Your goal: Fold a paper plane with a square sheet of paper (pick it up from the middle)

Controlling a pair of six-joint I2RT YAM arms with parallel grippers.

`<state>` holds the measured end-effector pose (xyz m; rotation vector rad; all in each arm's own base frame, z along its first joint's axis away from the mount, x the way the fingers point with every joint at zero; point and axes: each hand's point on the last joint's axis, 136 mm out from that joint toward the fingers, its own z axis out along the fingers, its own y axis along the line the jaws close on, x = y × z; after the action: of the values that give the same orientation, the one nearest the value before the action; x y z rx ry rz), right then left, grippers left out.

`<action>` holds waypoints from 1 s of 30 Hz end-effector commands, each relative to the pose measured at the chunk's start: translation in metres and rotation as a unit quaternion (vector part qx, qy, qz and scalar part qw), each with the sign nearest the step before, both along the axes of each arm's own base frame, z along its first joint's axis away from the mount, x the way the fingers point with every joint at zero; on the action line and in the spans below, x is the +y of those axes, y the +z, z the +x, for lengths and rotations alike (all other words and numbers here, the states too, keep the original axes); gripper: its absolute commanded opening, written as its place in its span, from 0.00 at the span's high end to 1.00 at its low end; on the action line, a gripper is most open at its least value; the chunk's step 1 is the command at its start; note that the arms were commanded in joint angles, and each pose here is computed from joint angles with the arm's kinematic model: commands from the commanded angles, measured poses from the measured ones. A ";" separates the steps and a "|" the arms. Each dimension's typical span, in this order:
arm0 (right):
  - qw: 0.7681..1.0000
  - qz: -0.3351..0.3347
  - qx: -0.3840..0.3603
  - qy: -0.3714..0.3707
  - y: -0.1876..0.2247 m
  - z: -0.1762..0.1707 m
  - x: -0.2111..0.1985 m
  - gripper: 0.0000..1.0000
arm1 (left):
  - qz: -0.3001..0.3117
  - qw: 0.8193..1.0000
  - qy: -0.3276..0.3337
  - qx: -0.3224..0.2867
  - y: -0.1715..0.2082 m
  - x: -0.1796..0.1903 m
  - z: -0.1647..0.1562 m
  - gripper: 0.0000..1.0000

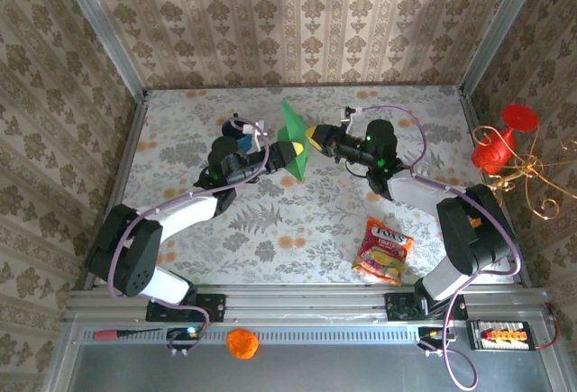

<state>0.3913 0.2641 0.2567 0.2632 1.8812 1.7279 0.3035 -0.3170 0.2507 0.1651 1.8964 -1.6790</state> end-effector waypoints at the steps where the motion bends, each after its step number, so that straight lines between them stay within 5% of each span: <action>1: 1.000 0.012 -0.013 0.015 0.003 -0.004 0.001 0.92 | -0.032 0.999 0.000 -0.003 0.009 0.002 0.003 0.57; 30: 1.000 -0.002 0.004 0.016 -0.008 -0.005 0.000 0.82 | -0.034 0.999 0.008 -0.005 0.008 0.010 0.008 0.80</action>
<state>0.3879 0.2657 0.2601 0.2472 1.8701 1.7597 0.3162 -0.3094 0.2462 0.0876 1.8751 -1.7159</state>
